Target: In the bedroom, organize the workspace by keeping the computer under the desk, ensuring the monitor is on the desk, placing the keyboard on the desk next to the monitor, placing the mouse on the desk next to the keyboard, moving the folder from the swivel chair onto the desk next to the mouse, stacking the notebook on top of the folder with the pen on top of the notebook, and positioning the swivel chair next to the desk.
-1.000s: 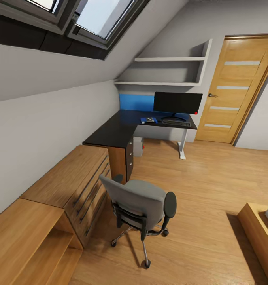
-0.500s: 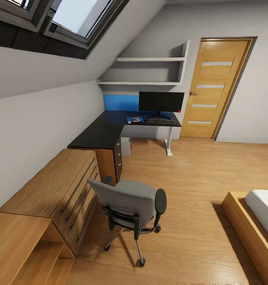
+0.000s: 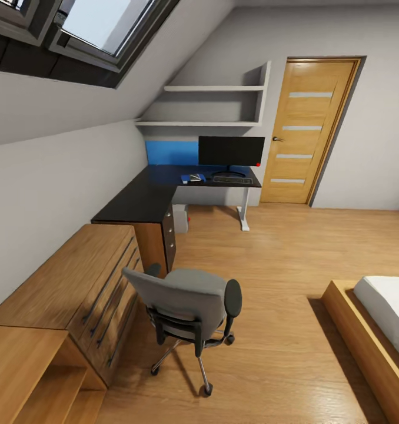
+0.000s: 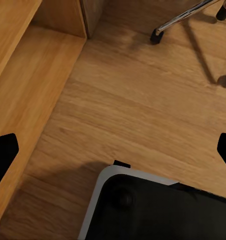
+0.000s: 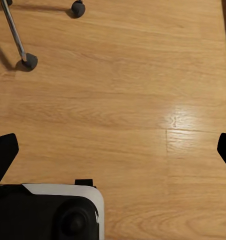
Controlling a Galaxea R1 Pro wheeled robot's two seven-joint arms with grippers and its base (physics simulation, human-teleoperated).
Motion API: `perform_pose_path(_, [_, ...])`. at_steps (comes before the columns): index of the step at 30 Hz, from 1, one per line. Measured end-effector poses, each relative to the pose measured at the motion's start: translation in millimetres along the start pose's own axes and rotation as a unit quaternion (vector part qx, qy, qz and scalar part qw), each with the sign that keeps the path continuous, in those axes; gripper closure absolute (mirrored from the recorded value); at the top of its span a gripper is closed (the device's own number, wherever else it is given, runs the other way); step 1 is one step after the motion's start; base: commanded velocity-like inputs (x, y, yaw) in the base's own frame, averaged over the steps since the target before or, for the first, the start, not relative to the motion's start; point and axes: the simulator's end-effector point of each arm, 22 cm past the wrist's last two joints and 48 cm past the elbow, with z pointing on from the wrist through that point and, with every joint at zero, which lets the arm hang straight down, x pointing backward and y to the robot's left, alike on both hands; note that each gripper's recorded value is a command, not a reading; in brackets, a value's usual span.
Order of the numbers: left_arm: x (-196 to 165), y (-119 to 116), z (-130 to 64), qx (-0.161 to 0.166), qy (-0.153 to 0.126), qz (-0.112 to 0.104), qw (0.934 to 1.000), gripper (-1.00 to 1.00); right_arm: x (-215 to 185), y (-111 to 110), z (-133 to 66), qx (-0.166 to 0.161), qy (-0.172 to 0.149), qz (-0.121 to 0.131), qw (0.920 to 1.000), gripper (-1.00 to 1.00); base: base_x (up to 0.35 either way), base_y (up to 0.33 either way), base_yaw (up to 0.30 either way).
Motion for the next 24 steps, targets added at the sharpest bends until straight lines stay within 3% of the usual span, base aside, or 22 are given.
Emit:
perform_pose_path(12, [-0.1,0.0,0.0,0.0,0.0,0.0,1.0,-1.0,0.0,1.1,-0.1,-0.001,0.0,0.001,1.0,-1.0,0.0,0.197,-0.001])
perform_pose_path(24, [0.1,-0.1,0.0,0.0,0.0,0.0,1.0,-1.0,-0.1,2.4,-0.2,-0.001,0.0,0.001,1.0,-1.0,0.0,0.032,0.0])
